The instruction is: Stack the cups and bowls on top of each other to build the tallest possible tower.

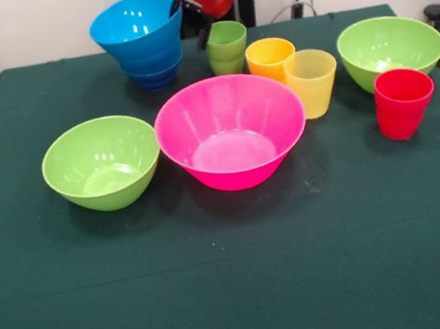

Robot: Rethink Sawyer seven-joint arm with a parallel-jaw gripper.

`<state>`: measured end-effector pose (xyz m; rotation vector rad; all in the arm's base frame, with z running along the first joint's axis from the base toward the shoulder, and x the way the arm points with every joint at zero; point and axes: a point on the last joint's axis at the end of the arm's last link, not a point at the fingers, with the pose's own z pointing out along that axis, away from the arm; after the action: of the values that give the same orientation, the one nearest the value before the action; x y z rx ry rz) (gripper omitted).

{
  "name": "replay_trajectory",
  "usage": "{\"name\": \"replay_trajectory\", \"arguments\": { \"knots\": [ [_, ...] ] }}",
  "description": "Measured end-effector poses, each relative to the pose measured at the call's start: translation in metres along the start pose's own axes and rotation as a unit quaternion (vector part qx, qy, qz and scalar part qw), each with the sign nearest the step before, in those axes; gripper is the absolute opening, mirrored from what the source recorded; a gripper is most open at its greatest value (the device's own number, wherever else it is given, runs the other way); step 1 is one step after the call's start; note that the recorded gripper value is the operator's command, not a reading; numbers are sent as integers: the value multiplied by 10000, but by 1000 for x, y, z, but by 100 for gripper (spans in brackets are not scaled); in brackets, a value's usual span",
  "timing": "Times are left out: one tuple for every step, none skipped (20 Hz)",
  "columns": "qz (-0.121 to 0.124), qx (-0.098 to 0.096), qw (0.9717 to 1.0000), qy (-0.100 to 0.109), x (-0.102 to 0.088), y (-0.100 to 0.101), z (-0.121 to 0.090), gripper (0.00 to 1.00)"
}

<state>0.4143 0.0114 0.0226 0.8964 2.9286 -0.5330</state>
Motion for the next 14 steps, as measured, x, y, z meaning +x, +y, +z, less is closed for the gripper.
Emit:
{"name": "replay_trajectory", "arguments": {
  "knots": [
    [-6, 16, 10000, 20, 1, 0, -2, 100],
    [-8, 26, 10000, 33, 1, 0, -3, 100],
    [-8, 71, 9999, 95, 2, -1, -10, 100],
    [-6, 107, 9998, 143, 2, -3, -14, 100],
    [-8, 169, 9996, 234, 4, -4, -22, 100],
    [-21, 249, 9991, 357, 6, -7, -33, 100],
    [-28, 284, 9987, 417, 7, -8, -39, 100],
    [-34, 319, 9983, 477, 7, -9, -44, 100],
    [-45, 411, 9971, 634, 8, -12, -59, 100],
    [-42, 473, 9961, 745, 8, -15, -71, 100],
    [-39, 501, 9955, 801, 8, -17, -77, 100],
    [-36, 529, 9949, 858, 7, -18, -84, 100],
    [-31, 558, 9941, 932, 6, -20, -95, 100],
    [-21, 575, 9934, 992, 3, -23, -106, 100]
  ]
}}
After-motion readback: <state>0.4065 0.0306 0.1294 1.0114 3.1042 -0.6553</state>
